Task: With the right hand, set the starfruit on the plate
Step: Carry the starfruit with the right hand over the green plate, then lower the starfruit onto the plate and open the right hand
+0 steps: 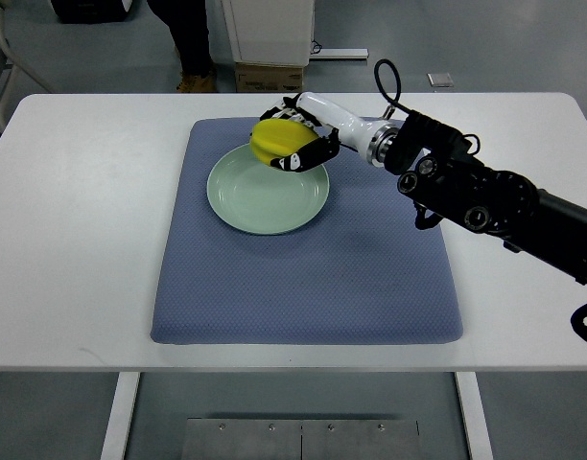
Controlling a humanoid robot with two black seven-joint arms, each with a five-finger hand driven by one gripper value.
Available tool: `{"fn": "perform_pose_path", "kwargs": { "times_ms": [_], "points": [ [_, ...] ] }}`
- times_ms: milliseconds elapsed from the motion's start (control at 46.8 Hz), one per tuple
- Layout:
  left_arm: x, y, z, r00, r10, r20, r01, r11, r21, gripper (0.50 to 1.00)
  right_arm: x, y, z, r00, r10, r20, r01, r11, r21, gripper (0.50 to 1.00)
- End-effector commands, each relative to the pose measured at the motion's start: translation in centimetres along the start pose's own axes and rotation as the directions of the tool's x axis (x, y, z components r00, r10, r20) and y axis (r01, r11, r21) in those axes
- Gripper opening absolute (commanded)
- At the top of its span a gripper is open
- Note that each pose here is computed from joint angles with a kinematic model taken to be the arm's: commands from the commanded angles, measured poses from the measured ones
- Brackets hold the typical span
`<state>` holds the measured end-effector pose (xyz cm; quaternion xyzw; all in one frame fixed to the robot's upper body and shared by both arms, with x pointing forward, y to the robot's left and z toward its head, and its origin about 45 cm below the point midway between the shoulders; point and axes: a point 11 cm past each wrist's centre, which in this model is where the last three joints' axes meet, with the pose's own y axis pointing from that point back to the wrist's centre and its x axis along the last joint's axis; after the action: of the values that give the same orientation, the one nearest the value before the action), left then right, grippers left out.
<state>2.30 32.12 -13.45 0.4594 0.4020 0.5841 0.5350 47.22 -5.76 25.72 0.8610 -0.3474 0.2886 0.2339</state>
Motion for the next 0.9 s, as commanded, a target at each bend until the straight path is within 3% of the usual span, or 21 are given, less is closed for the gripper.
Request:
{"fn": "perform_pose_path", "kwargs": {
  "times_ms": [0,278,876],
  "points": [
    [0.0,0.0,0.0,1.000,0.000,0.000,0.000,1.000,0.000,1.000,0.1,0.0,0.5,1.000,0.013,0.010,-0.013,1.000,-0.022,0.500],
    [0.0,0.0,0.0,1.000,0.000,0.000,0.000,1.000,0.000,1.000,0.9,0.4,2.9,0.998,0.055,0.010,-0.053,0.992,-0.118,0.500],
    [0.0,0.0,0.0,1.000,0.000,0.000,0.000,1.000,0.000,1.000,-4.7,0.9,3.4,0.997,-0.075,0.029,0.078,0.990,-0.113,0.500]
  ]
}}
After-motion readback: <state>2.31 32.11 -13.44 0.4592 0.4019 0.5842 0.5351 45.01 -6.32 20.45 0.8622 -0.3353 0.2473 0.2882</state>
